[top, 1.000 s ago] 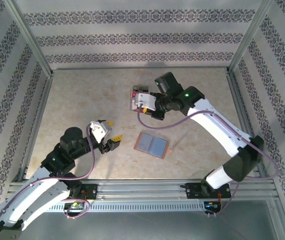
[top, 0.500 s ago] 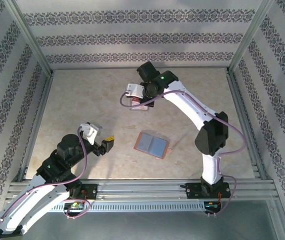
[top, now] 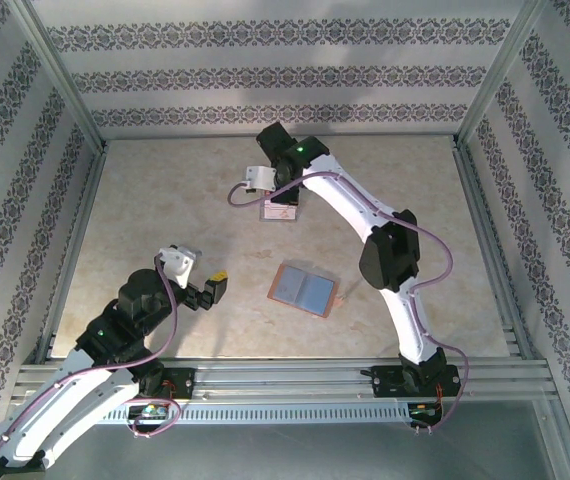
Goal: Take the credit cards out of the card holder
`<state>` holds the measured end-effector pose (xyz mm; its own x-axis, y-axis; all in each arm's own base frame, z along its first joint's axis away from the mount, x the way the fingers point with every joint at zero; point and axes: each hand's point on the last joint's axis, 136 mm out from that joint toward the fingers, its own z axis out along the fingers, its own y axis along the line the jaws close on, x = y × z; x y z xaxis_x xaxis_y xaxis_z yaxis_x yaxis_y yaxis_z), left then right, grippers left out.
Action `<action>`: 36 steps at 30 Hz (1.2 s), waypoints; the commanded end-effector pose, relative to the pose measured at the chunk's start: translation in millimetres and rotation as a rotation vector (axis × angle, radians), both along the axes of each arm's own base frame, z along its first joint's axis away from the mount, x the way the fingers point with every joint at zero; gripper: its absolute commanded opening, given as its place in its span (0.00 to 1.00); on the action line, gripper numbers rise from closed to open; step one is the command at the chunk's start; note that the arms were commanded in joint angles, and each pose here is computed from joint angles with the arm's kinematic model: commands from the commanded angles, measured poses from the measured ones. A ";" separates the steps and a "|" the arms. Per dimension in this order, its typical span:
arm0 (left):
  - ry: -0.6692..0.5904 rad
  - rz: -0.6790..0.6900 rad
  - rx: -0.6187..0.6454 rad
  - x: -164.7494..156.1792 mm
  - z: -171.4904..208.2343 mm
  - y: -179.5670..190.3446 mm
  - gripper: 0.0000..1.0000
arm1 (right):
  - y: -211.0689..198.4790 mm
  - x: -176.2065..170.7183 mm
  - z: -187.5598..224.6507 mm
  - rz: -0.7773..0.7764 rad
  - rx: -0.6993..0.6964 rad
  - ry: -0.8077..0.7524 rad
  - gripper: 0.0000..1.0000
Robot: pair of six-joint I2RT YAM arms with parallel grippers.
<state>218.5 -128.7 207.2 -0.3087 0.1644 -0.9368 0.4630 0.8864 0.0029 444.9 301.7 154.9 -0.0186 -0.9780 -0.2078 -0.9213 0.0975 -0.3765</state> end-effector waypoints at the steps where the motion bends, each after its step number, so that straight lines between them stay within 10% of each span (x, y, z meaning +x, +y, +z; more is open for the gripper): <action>1: 0.017 0.023 0.027 1.3 -8.3 3.6 0.99 | -6.4 12.2 -3.0 0.001 -0.042 -0.021 0.00; 36: 0.081 0.035 0.131 11.8 -29.3 2.6 1.00 | -2.8 59.6 -47.9 -0.001 -0.104 -0.078 0.00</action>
